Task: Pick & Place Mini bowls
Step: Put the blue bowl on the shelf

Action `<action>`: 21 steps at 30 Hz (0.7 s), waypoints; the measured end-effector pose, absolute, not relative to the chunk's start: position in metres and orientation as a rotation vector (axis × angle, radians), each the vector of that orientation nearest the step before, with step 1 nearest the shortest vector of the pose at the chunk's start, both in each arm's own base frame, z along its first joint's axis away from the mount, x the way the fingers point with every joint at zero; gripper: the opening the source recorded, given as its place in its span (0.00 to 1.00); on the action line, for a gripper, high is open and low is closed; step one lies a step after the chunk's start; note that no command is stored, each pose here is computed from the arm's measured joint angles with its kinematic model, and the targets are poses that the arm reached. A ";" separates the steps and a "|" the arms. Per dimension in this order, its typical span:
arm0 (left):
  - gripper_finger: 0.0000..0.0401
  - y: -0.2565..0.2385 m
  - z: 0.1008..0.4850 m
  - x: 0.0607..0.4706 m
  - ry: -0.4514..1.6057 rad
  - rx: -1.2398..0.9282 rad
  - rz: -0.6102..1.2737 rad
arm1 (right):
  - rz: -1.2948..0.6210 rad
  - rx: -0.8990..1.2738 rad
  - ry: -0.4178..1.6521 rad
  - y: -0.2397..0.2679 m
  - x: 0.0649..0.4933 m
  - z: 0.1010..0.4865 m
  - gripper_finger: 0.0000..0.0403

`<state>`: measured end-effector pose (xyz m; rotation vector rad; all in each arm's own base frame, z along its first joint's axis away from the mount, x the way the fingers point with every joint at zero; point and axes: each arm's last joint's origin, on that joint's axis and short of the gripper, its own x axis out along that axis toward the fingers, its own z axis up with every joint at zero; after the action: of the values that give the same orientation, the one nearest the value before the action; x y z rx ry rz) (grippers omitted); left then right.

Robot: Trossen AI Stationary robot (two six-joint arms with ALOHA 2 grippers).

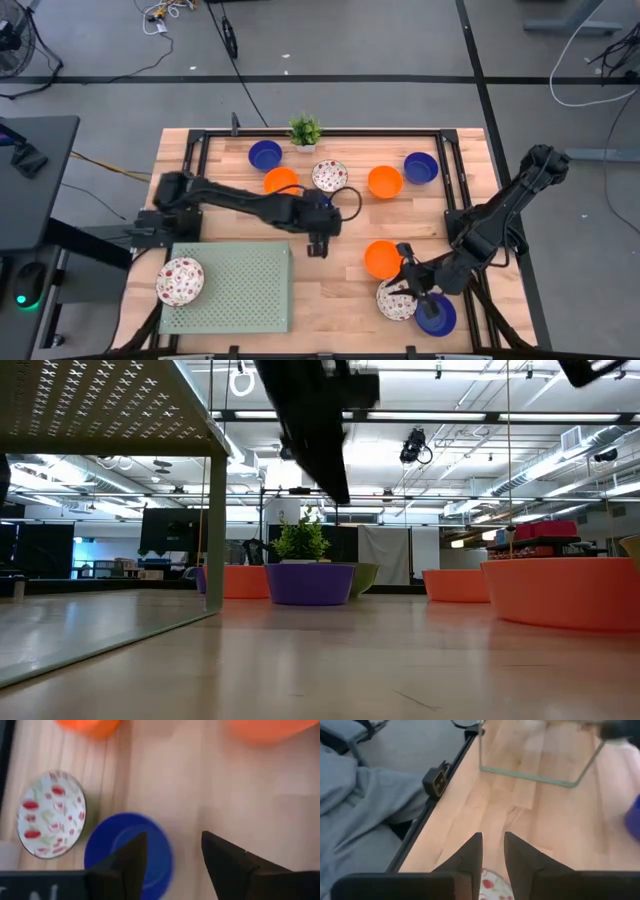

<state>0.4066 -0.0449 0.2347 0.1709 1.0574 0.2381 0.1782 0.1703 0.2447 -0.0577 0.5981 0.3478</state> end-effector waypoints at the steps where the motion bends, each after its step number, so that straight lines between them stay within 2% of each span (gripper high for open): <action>1: 0.51 -0.040 0.226 0.410 1.077 0.164 0.253 | 0.355 -0.061 0.601 0.171 0.176 0.240 0.21; 7: 0.51 -0.029 0.186 0.424 1.157 0.150 0.285 | 0.369 -0.060 0.592 0.171 0.172 0.227 0.21; 13: 0.45 -0.030 0.176 0.426 1.168 0.123 0.304 | 0.375 -0.054 0.571 0.172 0.173 0.229 0.21; 17: 0.39 -0.029 0.176 0.426 1.161 0.116 0.327 | 0.375 -0.052 0.570 0.172 0.173 0.229 0.21; 21: 0.28 -0.029 0.174 0.427 1.167 0.099 0.315 | 0.375 -0.052 0.569 0.172 0.173 0.229 0.21</action>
<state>0.4267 -0.0293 0.1745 0.0990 1.1673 0.3145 0.1733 0.1722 0.2294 -0.0522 0.5691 0.3750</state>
